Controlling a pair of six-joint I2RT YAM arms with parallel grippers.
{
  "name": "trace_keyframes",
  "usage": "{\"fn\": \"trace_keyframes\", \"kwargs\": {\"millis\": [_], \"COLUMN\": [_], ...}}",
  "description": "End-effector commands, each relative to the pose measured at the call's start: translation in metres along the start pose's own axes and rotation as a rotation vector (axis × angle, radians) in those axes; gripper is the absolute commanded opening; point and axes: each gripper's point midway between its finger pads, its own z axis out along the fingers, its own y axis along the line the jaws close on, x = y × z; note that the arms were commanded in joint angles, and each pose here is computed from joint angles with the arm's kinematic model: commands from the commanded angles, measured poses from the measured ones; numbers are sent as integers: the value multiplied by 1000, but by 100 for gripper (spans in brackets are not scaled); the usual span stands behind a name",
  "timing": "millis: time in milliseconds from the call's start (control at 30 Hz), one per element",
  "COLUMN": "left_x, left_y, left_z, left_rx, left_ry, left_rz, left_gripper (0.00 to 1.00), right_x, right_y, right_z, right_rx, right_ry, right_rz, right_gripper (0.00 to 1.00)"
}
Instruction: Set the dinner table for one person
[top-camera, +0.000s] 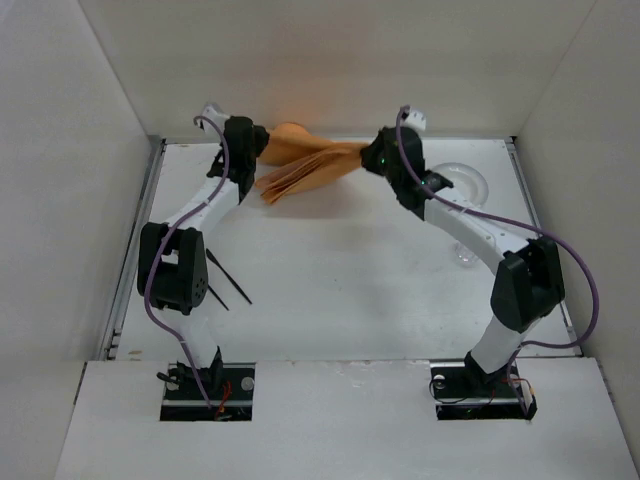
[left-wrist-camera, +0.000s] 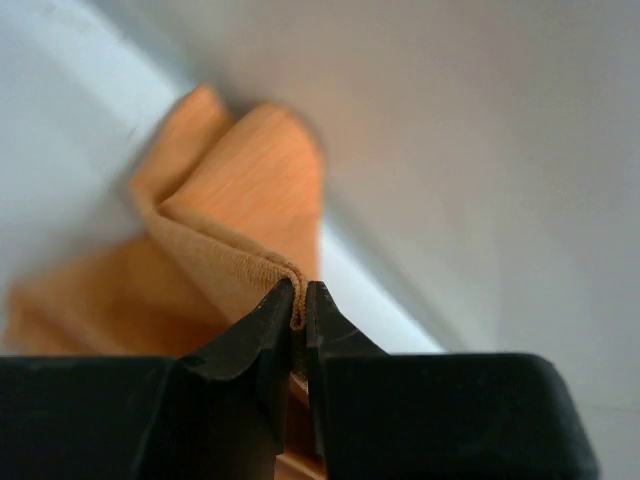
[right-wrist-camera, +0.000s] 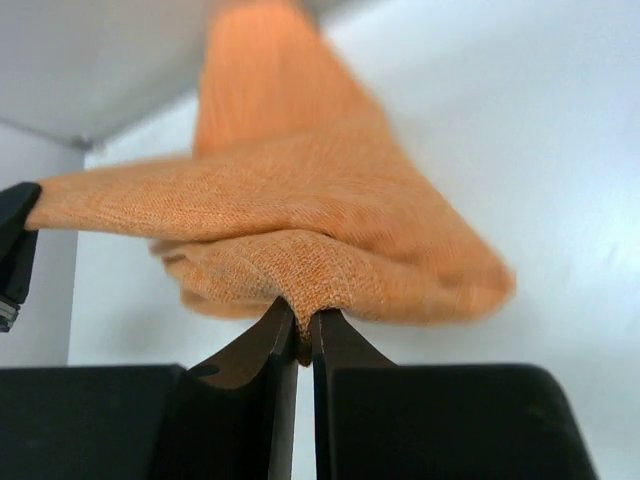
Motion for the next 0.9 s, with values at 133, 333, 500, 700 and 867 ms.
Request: {"fn": "trace_keyframes", "kwargs": {"millis": [133,333,500,700,867], "left_x": [-177,-193,-117,-52,-49], "left_y": [-154,-83,46,171,166], "left_z": [-71,-125,-115,-129,-159], "left_rx": [360,338,130,-79,-22], "left_ry": [-208,-319,-248,-143,-129], "left_rz": [-166,-216,-232,-288,-307], "left_gripper": [0,1,2,2,2], "right_x": [-256,-163,-16,121,136], "right_y": [105,87,1,-47,-32], "right_z": [-133,-150,-128,-190,-230], "right_rx": [-68,-75,27,-60,-230], "right_ry": [-617,-603,-322,-94,20], "right_rz": [-427,-750,-901,-961,-772], "right_gripper": [1,4,4,7,8]}}
